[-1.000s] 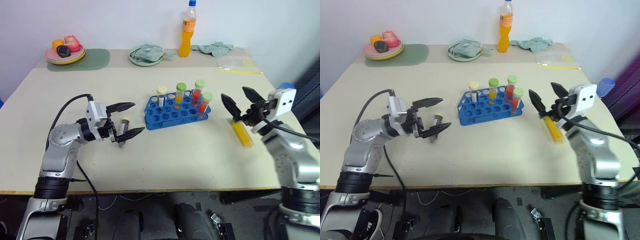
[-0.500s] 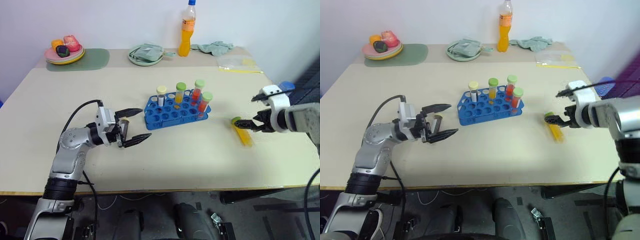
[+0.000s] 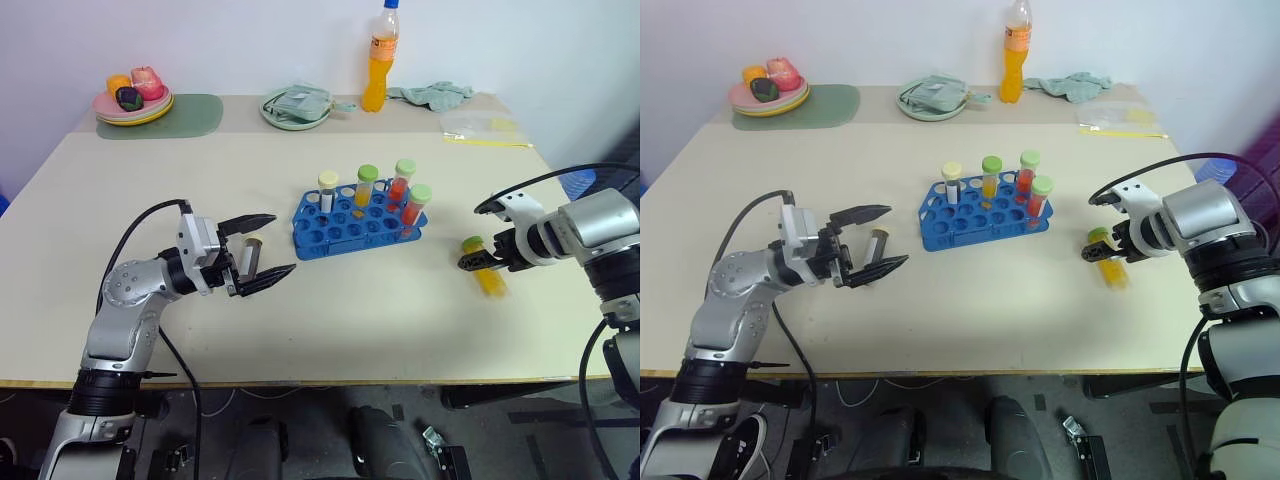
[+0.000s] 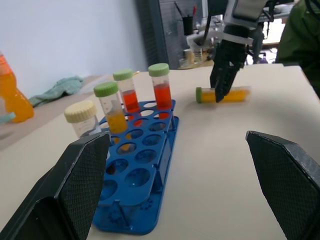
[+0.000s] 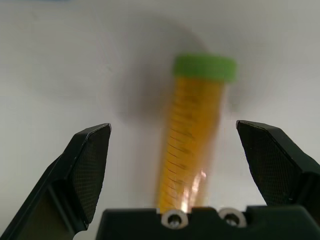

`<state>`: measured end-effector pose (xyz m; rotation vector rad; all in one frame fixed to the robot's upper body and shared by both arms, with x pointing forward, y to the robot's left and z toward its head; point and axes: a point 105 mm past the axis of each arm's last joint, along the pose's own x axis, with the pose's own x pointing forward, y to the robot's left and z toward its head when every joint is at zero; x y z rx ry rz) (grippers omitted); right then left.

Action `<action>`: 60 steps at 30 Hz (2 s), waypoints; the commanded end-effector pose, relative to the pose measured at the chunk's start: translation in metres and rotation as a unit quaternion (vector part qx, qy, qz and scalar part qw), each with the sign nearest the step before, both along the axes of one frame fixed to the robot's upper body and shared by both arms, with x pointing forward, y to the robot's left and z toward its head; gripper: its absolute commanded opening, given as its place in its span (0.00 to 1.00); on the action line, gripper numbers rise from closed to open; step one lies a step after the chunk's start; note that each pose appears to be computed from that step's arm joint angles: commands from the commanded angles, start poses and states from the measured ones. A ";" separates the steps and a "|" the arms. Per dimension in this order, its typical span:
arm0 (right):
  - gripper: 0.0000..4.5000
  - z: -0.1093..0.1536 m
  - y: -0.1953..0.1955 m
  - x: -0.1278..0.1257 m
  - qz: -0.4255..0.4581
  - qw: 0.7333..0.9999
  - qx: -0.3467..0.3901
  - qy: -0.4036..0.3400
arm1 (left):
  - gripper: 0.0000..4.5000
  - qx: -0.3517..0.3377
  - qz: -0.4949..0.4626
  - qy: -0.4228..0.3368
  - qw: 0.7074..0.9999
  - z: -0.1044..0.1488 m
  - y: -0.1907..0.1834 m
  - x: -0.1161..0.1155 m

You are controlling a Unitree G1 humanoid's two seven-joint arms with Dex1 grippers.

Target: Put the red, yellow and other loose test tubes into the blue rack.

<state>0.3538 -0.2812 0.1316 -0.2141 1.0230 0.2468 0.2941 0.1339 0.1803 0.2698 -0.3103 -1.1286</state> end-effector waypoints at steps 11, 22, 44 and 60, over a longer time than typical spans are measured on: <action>0.98 -0.001 -0.008 -0.001 -0.035 0.999 0.021 0.036 | 1.00 -0.017 0.012 -0.020 1.000 0.008 0.000 -0.005; 0.17 -0.004 -0.005 0.003 -0.035 0.999 0.018 0.029 | 1.00 -0.016 0.018 -0.023 0.999 0.008 0.001 -0.005; 0.17 0.072 0.136 0.016 0.126 0.793 0.207 -0.560 | 1.00 -0.020 0.026 -0.027 0.999 0.013 0.008 0.008; 0.17 0.027 0.175 0.031 0.107 0.788 0.224 -0.564 | 1.00 -0.006 0.019 -0.029 0.999 0.015 0.012 0.010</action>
